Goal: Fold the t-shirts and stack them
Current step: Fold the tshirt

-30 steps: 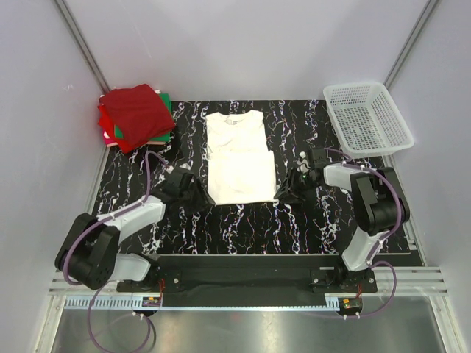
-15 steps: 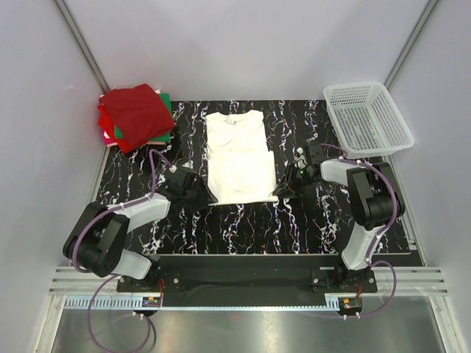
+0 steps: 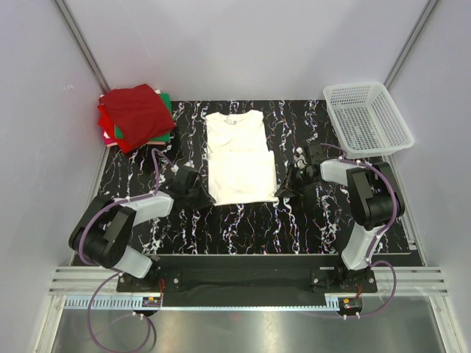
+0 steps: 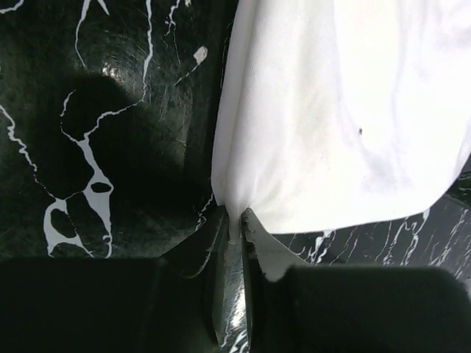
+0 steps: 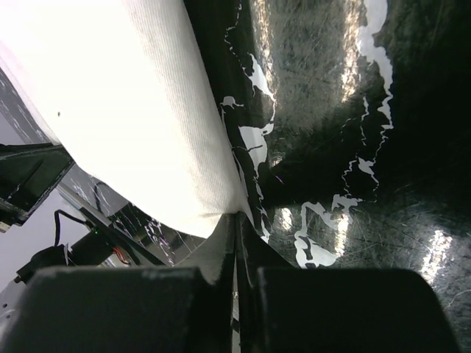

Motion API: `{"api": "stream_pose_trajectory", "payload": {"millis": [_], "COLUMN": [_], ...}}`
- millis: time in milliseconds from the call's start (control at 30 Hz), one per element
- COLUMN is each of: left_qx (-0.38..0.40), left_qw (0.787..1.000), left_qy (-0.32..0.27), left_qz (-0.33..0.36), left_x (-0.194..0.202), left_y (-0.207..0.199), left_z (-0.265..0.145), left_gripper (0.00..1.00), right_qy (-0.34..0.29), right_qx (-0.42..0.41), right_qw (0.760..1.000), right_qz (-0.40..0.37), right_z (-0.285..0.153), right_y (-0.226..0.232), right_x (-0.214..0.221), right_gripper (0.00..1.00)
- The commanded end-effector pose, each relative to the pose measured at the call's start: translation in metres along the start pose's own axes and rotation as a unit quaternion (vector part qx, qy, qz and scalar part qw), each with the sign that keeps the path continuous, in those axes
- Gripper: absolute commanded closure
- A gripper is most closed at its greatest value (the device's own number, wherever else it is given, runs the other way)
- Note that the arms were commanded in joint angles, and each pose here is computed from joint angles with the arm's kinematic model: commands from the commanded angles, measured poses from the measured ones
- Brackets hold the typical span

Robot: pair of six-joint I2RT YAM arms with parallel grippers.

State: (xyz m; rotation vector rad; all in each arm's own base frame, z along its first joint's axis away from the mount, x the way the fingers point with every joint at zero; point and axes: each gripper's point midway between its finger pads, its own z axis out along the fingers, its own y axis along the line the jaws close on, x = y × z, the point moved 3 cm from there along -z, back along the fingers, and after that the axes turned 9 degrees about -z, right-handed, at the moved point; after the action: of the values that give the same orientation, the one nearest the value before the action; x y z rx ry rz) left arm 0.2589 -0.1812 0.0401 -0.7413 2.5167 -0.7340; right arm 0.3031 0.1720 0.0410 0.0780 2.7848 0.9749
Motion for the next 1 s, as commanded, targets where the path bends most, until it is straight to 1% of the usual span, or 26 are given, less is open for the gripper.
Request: {"api": "stream_pose_trajectory", "payload": {"millis": [0, 67, 100, 233, 267, 367, 400, 433, 467, 500, 533, 600, 700, 767, 800, 833, 867, 933, 967], "left_qx": [-0.030, -0.030, -0.028, -0.029, -0.027, -0.036, -0.030, -0.030, -0.036, -0.040, -0.042, -0.045, -0.045, -0.045, -0.047, -0.047, -0.047, -0.041, -0.038], "left_qw": [1.000, 1.000, 1.000, 0.999, 1.000, 0.999, 0.999, 0.999, 0.999, 0.999, 0.999, 0.999, 0.999, 0.998, 0.998, 0.998, 0.998, 0.998, 0.999], "left_qy": [-0.001, -0.001, -0.001, 0.000, 0.000, 0.005, 0.001, 0.004, -0.002, -0.003, -0.004, -0.003, 0.000, 0.002, 0.003, 0.003, 0.003, 0.002, 0.000], "left_qz": [0.008, 0.010, 0.012, 0.015, 0.015, 0.017, 0.019, 0.022, 0.029, 0.030, 0.030, 0.028, 0.030, 0.034, 0.035, 0.035, 0.036, 0.038, 0.038], "left_x": [0.001, 0.002, 0.003, 0.009, 0.012, 0.026, 0.029, 0.033, 0.036, 0.038, 0.039, 0.042, 0.042, 0.042, 0.043, 0.043, 0.043, 0.042, 0.041], "left_y": [0.011, 0.011, 0.010, 0.009, 0.008, 0.013, 0.009, 0.009, 0.011, 0.013, 0.015, 0.021, 0.018, 0.017, 0.018, 0.018, 0.018, 0.015, 0.013], "left_z": [0.007, 0.007, 0.006, -0.001, -0.004, -0.015, -0.020, -0.022, -0.026, -0.027, -0.028, -0.028, -0.026, -0.024, -0.023, -0.023, -0.023, -0.024, -0.025], "left_gripper": [0.88, 0.94, 1.00, 1.00, 1.00, 1.00, 1.00, 1.00, 1.00, 1.00, 1.00, 1.00, 1.00, 1.00, 1.00, 1.00, 1.00, 1.00, 1.00], "right_qy": [-0.019, -0.024, -0.028, -0.017, -0.023, -0.022, -0.022, -0.020, -0.015, -0.013, -0.012, -0.013, -0.011, -0.007, -0.006, -0.004, -0.001, 0.001, 0.000], "right_qx": [-0.002, -0.003, -0.004, -0.008, -0.010, -0.003, -0.003, -0.002, -0.001, 0.003, 0.008, 0.008, 0.005, 0.005, 0.005, 0.001, 0.001, -0.004, -0.007], "right_qw": [1.000, 1.000, 0.999, 1.000, 1.000, 1.000, 1.000, 1.000, 1.000, 1.000, 1.000, 1.000, 1.000, 1.000, 1.000, 1.000, 1.000, 1.000, 1.000], "right_qz": [-0.018, -0.018, -0.018, -0.017, -0.019, -0.012, -0.011, -0.011, -0.013, -0.012, -0.013, -0.015, -0.007, -0.003, 0.000, 0.002, 0.006, 0.011, 0.012], "right_z": [0.000, -0.001, -0.001, -0.004, -0.009, -0.017, -0.019, -0.021, -0.025, -0.026, -0.028, -0.032, -0.032, -0.028, -0.026, -0.024, -0.021, -0.020, -0.019], "right_y": [0.003, 0.004, 0.004, 0.005, 0.007, 0.004, 0.004, 0.005, 0.003, 0.002, 0.000, -0.001, -0.002, -0.004, -0.004, -0.004, -0.006, -0.005, -0.005], "right_x": [-0.006, -0.006, -0.006, 0.002, 0.002, 0.021, 0.024, 0.028, 0.034, 0.038, 0.042, 0.050, 0.055, 0.055, 0.054, 0.054, 0.054, 0.055, 0.055], "right_gripper": [1.00, 1.00, 1.00, 1.00, 1.00, 1.00, 1.00, 0.91, 0.47, 0.33, 0.27, 0.21, 0.19, 0.22, 0.25, 0.32, 0.34, 0.43, 0.44]}}
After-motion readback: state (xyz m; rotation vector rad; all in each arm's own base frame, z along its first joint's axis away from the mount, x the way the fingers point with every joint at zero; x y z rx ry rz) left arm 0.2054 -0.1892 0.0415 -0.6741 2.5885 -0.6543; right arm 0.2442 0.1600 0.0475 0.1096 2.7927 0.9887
